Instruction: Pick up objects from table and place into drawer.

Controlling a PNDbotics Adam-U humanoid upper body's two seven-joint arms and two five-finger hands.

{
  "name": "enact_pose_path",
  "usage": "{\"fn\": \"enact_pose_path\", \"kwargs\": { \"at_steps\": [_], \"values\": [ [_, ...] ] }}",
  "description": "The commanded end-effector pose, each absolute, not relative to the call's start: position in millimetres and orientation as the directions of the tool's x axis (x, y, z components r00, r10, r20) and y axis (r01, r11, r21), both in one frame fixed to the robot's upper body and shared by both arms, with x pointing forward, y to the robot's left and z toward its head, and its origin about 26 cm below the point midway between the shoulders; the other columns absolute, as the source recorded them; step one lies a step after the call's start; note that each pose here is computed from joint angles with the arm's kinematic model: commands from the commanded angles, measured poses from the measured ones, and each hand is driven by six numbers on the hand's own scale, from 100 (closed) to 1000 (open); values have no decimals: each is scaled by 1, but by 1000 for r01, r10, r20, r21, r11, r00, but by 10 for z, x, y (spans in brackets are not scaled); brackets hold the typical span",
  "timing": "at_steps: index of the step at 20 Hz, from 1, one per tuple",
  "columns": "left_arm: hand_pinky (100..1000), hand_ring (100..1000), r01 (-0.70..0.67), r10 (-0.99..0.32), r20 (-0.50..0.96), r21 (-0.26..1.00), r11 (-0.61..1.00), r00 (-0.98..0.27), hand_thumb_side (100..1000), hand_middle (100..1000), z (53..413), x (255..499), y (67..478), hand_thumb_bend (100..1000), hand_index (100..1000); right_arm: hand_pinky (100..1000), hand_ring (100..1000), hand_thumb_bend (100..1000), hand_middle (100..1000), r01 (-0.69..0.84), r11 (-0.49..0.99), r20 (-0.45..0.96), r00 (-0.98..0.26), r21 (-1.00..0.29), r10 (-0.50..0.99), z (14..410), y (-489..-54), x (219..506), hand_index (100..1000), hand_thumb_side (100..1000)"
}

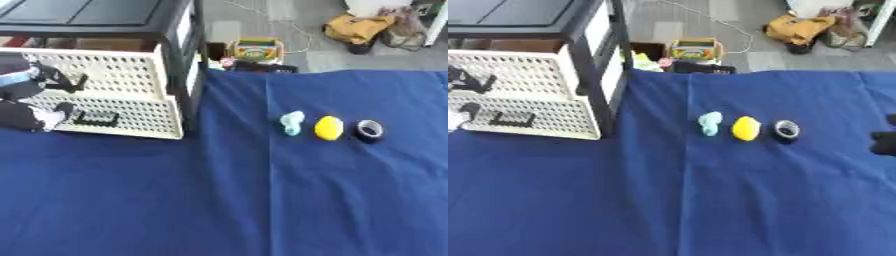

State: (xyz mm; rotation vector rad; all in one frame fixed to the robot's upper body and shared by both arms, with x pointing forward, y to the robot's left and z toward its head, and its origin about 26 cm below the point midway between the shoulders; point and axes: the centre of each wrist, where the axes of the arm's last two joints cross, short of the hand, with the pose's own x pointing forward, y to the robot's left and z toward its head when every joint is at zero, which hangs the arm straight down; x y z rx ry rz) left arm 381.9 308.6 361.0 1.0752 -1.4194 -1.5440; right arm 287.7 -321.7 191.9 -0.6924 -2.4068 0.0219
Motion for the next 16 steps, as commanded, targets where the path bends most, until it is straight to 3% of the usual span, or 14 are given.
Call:
{"fn": "enact_pose_path", "kwargs": {
  "at_steps": [1, 16],
  "values": [
    [145, 100, -32, -939, -110, 994, -105, -326, 520, 100, 3743, 3705, 3193, 100, 789, 602, 667, 100, 459, 479, 861, 541, -684, -174, 490, 2000, -3226, 2858, 765, 932],
    [160, 100, -50, -922, -159, 987, -152, -352, 488, 100, 3681, 3438, 3159, 100, 803, 602, 669, 100, 460, 477, 863, 540, -689, -166, 484, 2009, -3222, 2862, 765, 932]
  ]
}}
